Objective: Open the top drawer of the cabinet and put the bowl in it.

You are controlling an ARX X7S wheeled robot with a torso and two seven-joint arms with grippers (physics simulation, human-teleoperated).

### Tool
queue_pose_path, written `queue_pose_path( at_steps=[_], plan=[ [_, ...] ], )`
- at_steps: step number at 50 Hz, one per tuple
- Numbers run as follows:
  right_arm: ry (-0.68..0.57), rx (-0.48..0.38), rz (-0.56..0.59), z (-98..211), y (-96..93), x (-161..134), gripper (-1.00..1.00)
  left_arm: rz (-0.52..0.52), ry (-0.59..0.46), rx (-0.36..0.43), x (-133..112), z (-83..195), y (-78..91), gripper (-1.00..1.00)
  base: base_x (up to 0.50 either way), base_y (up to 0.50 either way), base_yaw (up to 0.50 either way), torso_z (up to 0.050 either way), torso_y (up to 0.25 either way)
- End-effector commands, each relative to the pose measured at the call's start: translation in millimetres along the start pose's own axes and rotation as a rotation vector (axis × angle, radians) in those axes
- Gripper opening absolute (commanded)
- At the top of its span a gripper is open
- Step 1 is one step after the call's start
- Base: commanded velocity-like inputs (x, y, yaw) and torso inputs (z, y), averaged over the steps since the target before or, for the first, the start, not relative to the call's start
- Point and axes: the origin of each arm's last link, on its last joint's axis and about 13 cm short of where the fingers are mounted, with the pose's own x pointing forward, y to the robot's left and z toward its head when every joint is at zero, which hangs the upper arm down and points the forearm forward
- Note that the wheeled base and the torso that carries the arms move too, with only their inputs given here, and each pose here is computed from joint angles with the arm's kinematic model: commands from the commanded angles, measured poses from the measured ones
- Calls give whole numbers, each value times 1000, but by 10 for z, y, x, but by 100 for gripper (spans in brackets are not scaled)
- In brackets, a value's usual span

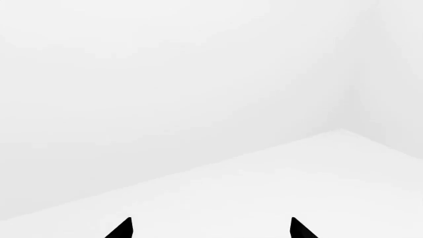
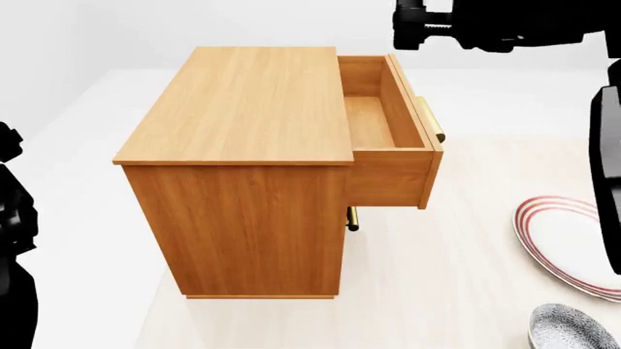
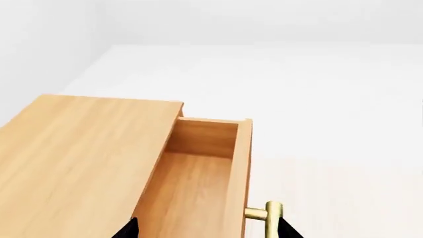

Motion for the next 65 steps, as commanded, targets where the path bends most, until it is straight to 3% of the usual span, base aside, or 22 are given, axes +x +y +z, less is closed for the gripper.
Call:
queue_pose_path(
  at_steps=[1,26,65],
  plan=[
    [143,-46,-18,-92,41,59,100,0,0,3,-2,-7,0,100,0,0,0,0,0],
    [288,-144,-2,-324,76,172,100,4,7,9,-6,-46,10,100,0,0,0,0,0],
    [319,-168,-49,-602,-75,444,100,-2,9,14,-22,-84,-1,100,0,0,0,0,0]
  ],
)
